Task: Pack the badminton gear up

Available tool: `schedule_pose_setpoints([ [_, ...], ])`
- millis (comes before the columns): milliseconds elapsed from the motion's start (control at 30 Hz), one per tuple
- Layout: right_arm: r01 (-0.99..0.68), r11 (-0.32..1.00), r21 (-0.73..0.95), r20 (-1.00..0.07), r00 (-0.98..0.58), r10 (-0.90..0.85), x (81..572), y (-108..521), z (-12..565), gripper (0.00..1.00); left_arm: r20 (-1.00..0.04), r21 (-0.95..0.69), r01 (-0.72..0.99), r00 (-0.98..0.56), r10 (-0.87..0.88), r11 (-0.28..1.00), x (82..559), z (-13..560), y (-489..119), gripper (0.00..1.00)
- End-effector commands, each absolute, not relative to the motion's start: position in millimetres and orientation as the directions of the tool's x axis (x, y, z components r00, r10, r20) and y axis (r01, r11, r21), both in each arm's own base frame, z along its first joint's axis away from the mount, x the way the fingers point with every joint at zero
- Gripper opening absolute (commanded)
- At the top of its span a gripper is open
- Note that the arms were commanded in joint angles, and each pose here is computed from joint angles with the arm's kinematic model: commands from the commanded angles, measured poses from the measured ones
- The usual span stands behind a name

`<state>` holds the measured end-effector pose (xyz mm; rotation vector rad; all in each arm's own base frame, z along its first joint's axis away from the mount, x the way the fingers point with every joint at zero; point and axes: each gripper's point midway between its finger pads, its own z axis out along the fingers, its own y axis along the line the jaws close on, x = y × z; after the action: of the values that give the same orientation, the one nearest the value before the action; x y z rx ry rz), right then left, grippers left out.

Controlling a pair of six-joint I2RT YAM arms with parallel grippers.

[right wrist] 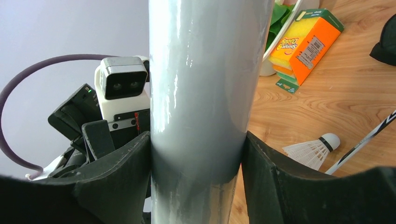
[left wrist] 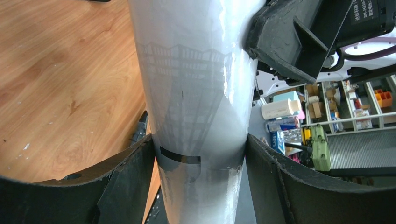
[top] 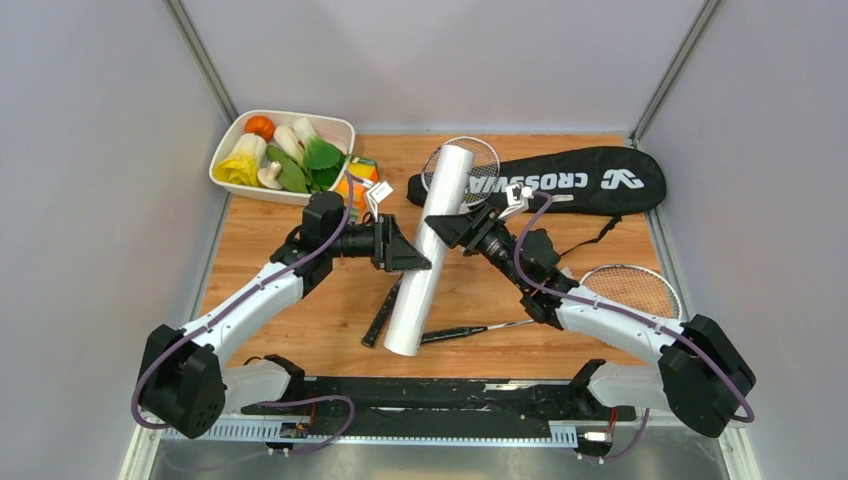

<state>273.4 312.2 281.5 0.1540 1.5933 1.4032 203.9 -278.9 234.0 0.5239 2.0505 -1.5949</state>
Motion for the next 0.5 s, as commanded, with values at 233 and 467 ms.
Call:
schedule_pose_setpoints([
  [233,-0.577,0.176,0.797,-0.532,-0.534,0.657,253.4,319.6,332.1,0.51,-0.574,-0.778,0.542,-0.819,-0.008,0.318,217.6,224.5,-290.7,0.76],
  [467,-0.552,0.194,0.811,-0.518,-0.525,0.675,256.8,314.5,331.5,0.51,-0.519,-0.796,0.475,-0.855,-0.017,0.376,221.0,215.7,-288.1,0.57],
])
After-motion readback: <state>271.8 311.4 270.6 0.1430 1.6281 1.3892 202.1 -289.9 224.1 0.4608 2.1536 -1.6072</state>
